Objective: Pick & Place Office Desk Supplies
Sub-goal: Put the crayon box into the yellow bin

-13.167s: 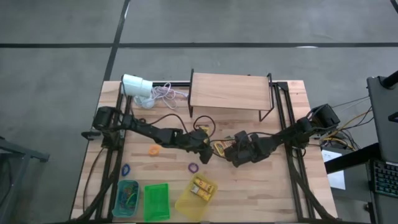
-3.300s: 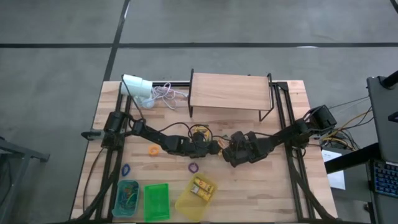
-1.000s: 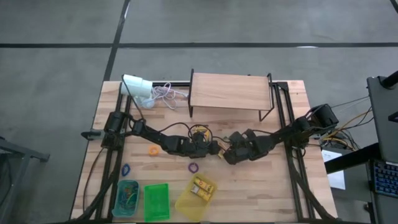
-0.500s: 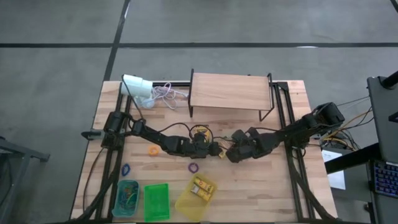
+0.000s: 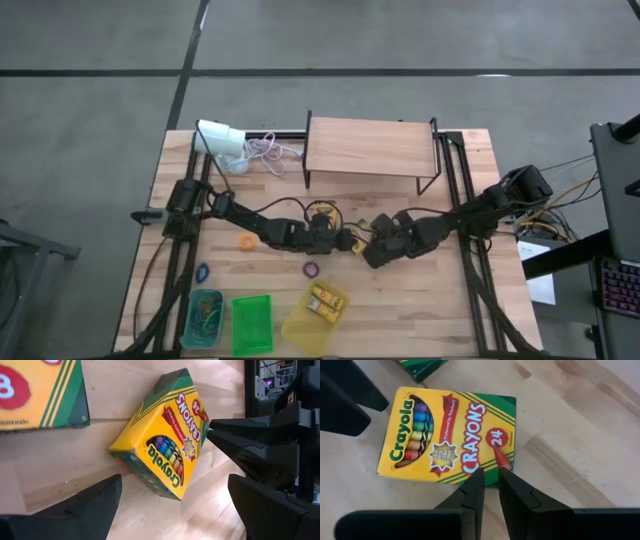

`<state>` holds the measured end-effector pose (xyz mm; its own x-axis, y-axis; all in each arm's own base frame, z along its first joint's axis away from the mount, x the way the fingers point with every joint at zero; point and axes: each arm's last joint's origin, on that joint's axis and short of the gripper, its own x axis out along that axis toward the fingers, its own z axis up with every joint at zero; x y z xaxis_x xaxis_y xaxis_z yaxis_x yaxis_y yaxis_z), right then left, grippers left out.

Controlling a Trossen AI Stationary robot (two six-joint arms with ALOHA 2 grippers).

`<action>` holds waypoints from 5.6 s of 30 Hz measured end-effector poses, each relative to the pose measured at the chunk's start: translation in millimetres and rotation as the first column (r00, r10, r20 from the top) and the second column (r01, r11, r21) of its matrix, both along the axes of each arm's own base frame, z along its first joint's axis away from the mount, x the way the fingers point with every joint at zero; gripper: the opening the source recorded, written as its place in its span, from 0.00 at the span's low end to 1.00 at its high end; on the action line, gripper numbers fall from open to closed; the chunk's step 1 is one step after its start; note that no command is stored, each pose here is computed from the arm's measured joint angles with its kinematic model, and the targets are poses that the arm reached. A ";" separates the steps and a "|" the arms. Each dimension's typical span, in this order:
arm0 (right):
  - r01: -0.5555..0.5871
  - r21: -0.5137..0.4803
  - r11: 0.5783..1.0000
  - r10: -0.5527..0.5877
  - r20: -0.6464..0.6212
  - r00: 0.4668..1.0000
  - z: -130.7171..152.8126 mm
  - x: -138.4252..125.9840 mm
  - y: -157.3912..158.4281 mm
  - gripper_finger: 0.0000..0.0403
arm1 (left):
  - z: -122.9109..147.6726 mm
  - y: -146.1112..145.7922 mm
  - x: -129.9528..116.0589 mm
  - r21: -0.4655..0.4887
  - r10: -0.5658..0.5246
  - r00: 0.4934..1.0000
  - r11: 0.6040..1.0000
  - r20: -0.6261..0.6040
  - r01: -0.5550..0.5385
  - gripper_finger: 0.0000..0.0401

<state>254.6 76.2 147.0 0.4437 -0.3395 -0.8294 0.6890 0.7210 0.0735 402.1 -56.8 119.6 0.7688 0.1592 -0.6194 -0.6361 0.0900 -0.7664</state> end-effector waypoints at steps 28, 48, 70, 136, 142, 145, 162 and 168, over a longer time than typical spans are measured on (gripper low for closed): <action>-0.013 0.015 1.000 0.013 -0.003 1.000 -2.2 0.6 2.1 0.13 | -0.4 0.5 -0.2 0.011 -0.007 1.000 1.000 -0.004 0.007 0.91; -0.021 0.037 0.999 0.023 -0.037 0.999 -9.4 2.5 3.0 0.13 | -0.9 0.9 -0.4 0.009 -0.003 1.000 1.000 -0.005 0.003 0.91; -0.020 0.034 0.999 0.021 -0.036 0.999 -9.7 2.6 2.8 0.13 | -19.8 2.0 6.3 0.035 0.019 1.000 0.999 0.002 -0.019 0.91; -0.027 0.034 0.999 0.028 -0.026 0.999 -9.5 3.7 3.2 0.13 | -12.9 26.4 6.9 0.010 -0.023 1.000 1.000 -0.015 0.024 0.91; -0.036 0.031 0.999 0.037 -0.028 0.999 -9.5 3.8 3.3 0.13 | -12.9 26.6 7.0 0.010 -0.023 1.000 1.000 -0.013 0.023 0.91; -0.036 0.031 0.999 0.037 -0.027 0.999 -10.2 3.3 3.4 0.13 | -12.7 26.6 7.0 0.010 -0.023 1.000 1.000 -0.013 0.023 0.91; -0.039 0.043 0.998 0.041 -0.038 0.998 -12.9 0.6 3.1 0.13 | -13.7 25.7 6.4 -0.019 -0.042 0.999 0.999 -0.030 0.042 0.91; -0.040 0.043 0.998 0.042 -0.043 0.998 -13.8 -0.4 3.0 0.13 | -13.7 25.6 6.0 -0.022 -0.046 0.998 0.999 -0.035 0.045 0.91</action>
